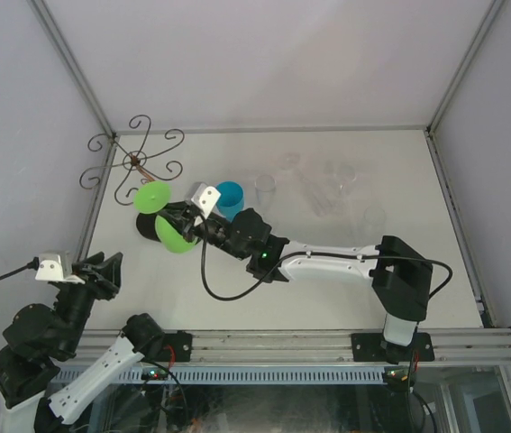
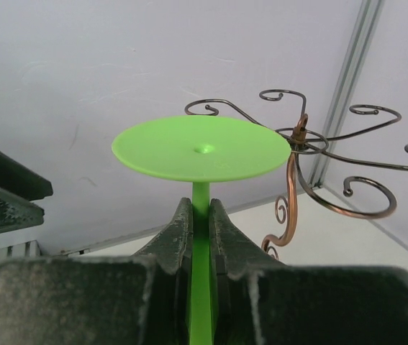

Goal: Place the wine glass upside down on the wine glass rack
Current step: Turn the wine glass upside down at the wine rack.

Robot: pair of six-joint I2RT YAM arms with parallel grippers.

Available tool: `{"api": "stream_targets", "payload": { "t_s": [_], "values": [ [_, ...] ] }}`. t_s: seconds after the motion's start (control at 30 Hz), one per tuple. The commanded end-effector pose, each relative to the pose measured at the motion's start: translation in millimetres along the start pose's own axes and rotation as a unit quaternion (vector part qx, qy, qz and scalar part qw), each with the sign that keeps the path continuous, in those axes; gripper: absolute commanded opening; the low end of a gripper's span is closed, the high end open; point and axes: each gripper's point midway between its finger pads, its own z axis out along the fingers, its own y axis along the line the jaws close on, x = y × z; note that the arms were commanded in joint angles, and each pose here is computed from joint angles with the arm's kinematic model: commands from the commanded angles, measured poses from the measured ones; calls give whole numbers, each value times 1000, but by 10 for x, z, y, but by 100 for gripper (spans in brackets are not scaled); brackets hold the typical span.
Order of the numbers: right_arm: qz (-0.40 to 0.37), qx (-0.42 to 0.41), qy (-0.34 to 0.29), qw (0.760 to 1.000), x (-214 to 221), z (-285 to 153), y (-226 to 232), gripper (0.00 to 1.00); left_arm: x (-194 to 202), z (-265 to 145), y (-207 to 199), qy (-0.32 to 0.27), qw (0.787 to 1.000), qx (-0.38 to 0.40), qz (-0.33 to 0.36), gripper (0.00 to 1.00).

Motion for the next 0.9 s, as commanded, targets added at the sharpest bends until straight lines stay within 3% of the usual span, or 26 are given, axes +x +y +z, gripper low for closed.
{"api": "stream_targets", "payload": {
  "t_s": [0.0,0.87],
  "values": [
    [-18,5,-58,998,-321,185,-80,0,-129,-64,39,-25,999,-2,-23,49],
    [-39,28,-42,998,-26,608,-237,0,-96,-12,-25,-36,999,14,-9,49]
  ]
}}
